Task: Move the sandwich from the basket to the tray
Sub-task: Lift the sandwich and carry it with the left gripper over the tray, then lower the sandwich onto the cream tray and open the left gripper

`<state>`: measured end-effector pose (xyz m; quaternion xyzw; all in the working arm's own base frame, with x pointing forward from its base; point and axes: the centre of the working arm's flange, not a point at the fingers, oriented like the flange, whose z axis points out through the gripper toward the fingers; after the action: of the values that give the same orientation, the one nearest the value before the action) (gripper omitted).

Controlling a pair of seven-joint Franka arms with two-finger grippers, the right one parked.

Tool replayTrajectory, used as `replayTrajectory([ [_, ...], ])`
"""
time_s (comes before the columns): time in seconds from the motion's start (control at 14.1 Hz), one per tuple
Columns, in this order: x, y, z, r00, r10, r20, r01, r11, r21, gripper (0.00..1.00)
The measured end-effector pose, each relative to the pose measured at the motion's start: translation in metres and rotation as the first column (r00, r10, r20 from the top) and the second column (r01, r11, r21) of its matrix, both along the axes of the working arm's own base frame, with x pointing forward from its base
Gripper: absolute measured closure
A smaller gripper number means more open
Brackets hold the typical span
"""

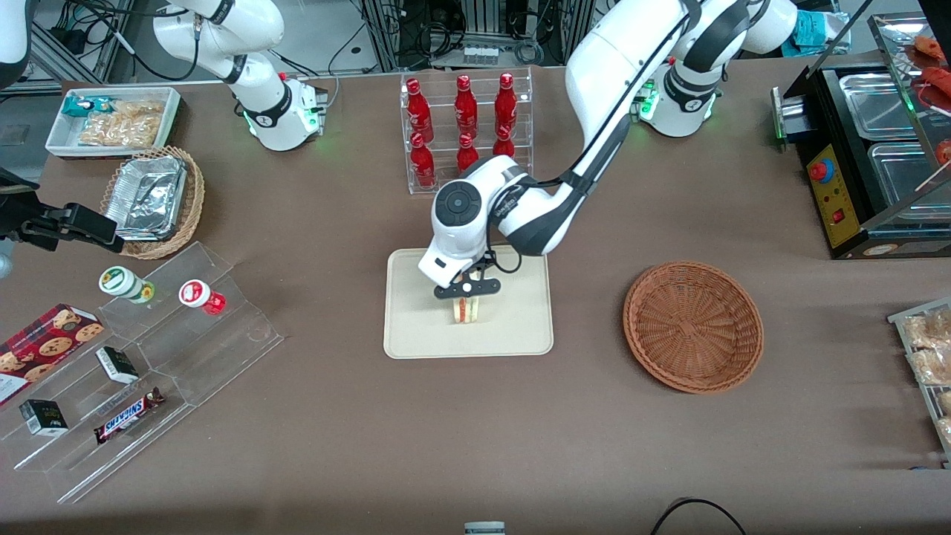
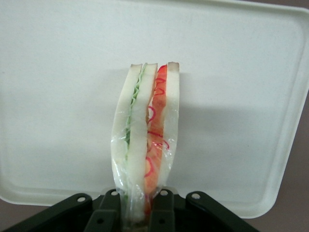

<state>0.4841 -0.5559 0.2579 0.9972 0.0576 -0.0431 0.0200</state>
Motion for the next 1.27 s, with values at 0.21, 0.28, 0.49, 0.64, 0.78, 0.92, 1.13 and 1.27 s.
replayTrajectory([
  [0.21,0.004,0.001,-0.008,1.0,-0.004,0.013,0.004,1.0,0.012,0.85],
  [0.28,0.006,0.003,-0.01,0.999,-0.018,0.031,0.017,0.999,0.029,0.85],
  [0.49,0.007,0.005,-0.015,0.998,-0.038,0.05,0.035,0.998,0.054,0.85],
  [0.64,0.007,0.005,-0.017,0.998,-0.029,0.048,0.027,0.998,0.056,0.81],
  [0.78,0.007,0.005,-0.018,0.999,-0.003,0.048,0.0,0.998,0.058,0.66],
  [0.92,0.006,0.002,-0.012,0.999,0.002,0.053,-0.005,0.999,0.05,0.47],
  [1.13,0.002,-0.004,0.02,0.998,-0.003,0.065,0.0,0.999,0.048,0.18],
  [1.27,0.001,0.002,0.054,0.998,0.005,0.065,-0.01,0.997,0.078,0.0],
])
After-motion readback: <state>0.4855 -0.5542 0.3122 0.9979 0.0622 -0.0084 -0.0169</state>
